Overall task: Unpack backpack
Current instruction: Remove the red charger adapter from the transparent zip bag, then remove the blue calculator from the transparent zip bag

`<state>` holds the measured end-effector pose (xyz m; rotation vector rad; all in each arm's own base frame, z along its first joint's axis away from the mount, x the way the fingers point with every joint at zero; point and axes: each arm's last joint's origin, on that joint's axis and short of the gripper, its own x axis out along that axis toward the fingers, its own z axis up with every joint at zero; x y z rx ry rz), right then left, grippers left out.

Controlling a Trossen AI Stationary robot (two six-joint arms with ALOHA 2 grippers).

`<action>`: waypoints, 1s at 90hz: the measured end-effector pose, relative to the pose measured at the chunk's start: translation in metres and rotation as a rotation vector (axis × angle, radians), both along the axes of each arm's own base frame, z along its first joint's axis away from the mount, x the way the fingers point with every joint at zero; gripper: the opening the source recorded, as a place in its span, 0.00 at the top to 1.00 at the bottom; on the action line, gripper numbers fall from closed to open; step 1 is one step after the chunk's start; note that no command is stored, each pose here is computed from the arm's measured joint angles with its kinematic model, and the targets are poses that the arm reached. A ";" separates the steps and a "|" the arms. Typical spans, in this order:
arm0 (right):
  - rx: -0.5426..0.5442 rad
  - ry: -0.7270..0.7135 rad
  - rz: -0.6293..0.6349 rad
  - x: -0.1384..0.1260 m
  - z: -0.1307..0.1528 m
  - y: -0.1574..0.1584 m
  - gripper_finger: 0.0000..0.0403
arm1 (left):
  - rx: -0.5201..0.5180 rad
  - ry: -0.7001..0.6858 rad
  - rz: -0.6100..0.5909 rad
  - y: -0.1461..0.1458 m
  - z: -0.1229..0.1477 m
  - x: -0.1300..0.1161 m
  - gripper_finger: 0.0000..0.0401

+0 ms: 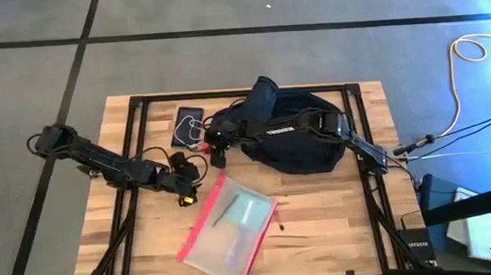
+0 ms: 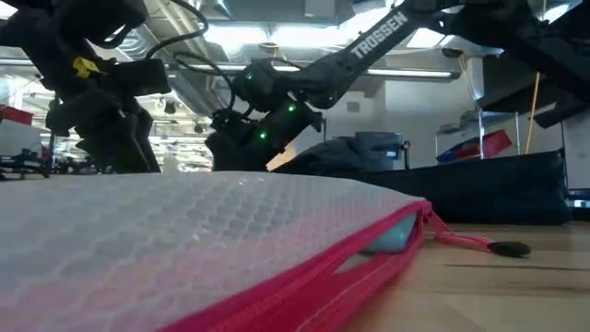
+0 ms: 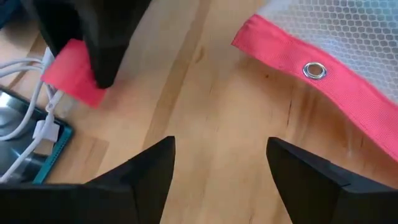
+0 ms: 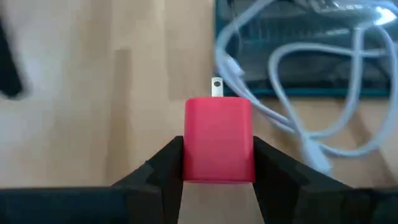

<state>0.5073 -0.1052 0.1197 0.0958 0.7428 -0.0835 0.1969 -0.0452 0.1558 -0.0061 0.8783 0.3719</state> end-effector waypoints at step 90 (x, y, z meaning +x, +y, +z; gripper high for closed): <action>-0.128 0.106 0.237 -0.016 0.063 0.059 0.17 | -0.063 -0.098 0.084 -0.002 0.003 0.004 0.40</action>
